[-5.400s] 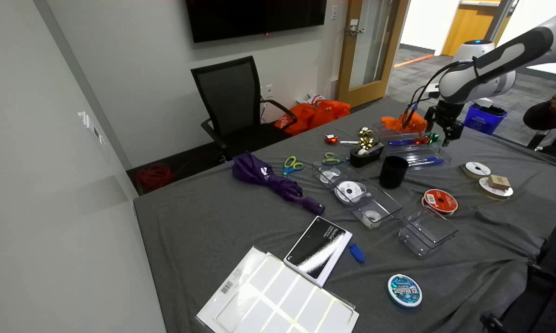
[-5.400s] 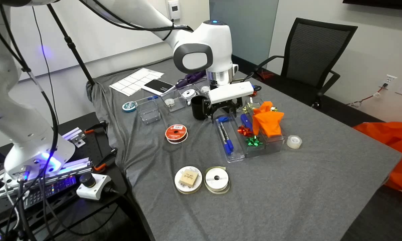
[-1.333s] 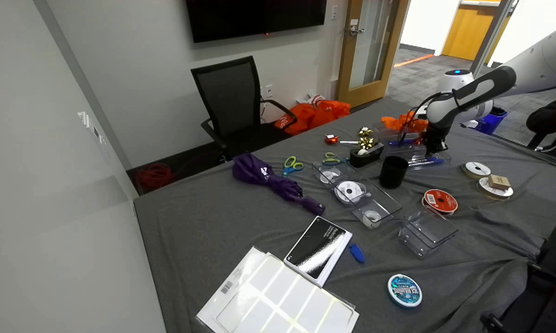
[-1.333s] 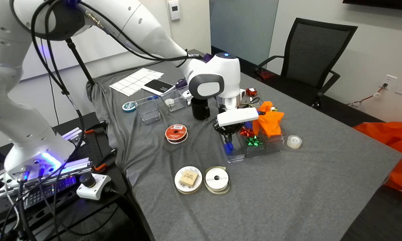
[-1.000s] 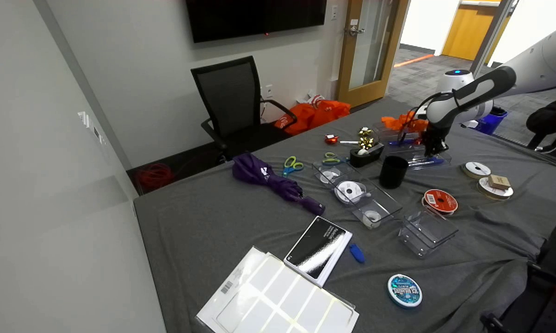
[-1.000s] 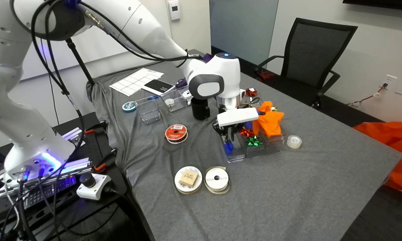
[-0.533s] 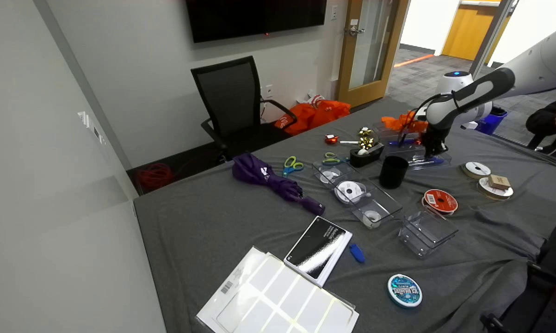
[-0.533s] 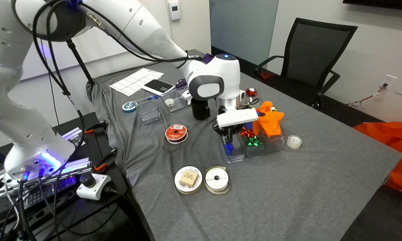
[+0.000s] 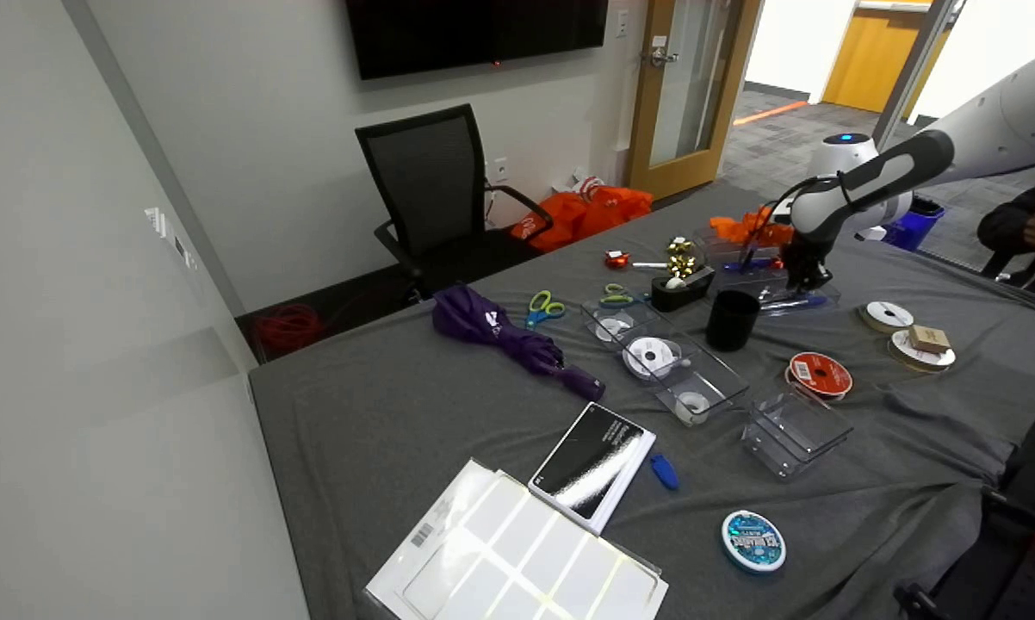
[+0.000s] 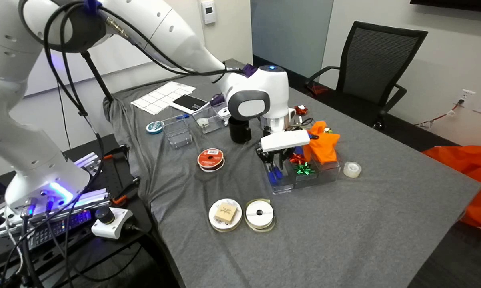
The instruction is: Put a marker in the other container
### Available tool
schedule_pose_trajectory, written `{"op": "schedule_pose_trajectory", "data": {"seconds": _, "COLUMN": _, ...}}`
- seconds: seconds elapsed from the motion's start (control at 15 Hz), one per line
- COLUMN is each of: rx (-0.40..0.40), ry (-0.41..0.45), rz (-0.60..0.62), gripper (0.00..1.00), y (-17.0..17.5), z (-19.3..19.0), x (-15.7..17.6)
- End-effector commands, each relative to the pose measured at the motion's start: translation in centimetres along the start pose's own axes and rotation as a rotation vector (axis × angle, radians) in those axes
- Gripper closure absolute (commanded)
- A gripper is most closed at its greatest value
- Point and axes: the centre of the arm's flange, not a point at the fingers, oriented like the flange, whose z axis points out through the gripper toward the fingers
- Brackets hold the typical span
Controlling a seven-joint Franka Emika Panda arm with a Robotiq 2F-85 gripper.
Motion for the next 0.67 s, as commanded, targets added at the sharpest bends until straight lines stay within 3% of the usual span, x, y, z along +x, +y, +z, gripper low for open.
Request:
{"op": "schedule_pose_trajectory", "data": {"seconds": 0.0, "rx": -0.021, "ry": -0.030, "rz": 0.013, "gripper": 0.64, "y": 0.96, "z": 1.54, "x": 0.10}}
{"op": "schedule_pose_trajectory", "data": {"seconds": 0.07, "rx": -0.024, "ry": -0.032, "rz": 0.015, "gripper": 0.77, "y": 1.08, "z": 1.57, "x": 0.10}}
{"op": "schedule_pose_trajectory", "data": {"seconds": 0.27, "rx": -0.032, "ry": -0.039, "rz": 0.020, "gripper": 0.97, "y": 1.30, "z": 1.66, "x": 0.10}}
{"op": "schedule_pose_trajectory", "data": {"seconds": 0.6, "rx": -0.047, "ry": -0.046, "rz": 0.024, "gripper": 1.00, "y": 1.66, "z": 1.53, "x": 0.09}}
